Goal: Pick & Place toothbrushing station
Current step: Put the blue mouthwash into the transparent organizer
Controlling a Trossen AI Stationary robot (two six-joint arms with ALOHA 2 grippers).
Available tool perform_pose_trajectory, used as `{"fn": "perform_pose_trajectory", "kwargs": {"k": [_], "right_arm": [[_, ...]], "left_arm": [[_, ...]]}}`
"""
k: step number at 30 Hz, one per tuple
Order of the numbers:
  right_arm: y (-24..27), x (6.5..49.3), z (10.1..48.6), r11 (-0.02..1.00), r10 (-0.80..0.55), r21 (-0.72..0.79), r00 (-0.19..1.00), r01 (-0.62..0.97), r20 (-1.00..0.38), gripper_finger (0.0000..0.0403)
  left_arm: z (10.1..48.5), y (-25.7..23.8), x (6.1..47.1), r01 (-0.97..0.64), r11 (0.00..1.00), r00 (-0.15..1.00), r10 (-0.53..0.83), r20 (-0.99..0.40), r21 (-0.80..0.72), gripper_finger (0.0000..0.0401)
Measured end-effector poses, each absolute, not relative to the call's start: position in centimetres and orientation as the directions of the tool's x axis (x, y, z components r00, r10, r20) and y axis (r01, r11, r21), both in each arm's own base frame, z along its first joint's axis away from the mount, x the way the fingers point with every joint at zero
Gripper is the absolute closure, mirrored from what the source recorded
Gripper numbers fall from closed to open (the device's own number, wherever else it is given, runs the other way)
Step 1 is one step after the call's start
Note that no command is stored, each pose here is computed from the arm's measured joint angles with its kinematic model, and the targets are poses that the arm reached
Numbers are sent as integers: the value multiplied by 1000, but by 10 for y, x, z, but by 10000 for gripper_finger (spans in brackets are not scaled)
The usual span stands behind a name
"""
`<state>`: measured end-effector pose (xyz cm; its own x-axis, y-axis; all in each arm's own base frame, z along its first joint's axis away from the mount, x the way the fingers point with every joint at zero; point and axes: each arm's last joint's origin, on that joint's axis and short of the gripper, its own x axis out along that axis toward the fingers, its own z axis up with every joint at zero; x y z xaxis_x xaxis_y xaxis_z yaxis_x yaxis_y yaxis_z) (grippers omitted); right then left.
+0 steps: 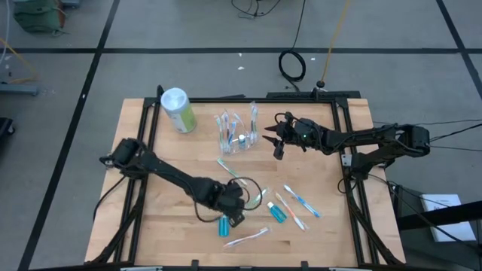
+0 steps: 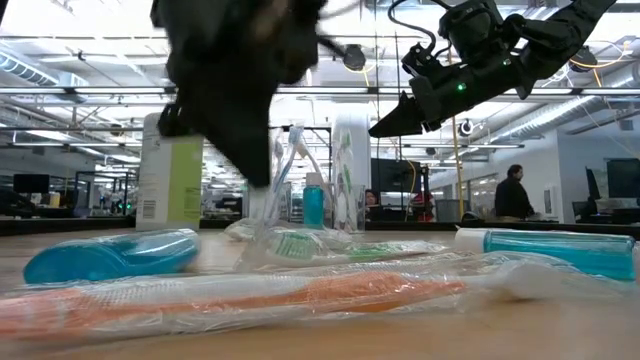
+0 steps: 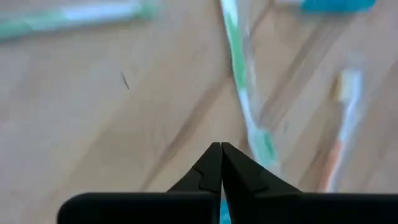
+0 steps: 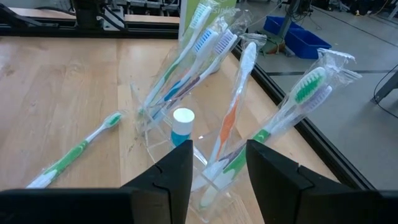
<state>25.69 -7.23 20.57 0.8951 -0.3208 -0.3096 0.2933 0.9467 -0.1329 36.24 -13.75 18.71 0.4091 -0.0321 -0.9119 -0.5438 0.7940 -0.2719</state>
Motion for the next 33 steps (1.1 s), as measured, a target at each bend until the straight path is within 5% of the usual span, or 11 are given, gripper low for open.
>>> {"fn": "perform_pose_trajectory", "kwargs": {"k": [7,21,33], "right_arm": [[-72,257,205,947,-321,-133,895,293,-311,261],[-72,256,204,947,-319,-134,889,290,-329,261],[-72,256,204,947,-319,-134,889,290,-329,261]], "left_arm": [[214,-130,356,-588,709,429,-134,-893,-389,340],[162,-160,354,-770,558,210,-235,-949,-309,194],[191,-138,346,-829,471,192,-269,-944,-303,218]]}}
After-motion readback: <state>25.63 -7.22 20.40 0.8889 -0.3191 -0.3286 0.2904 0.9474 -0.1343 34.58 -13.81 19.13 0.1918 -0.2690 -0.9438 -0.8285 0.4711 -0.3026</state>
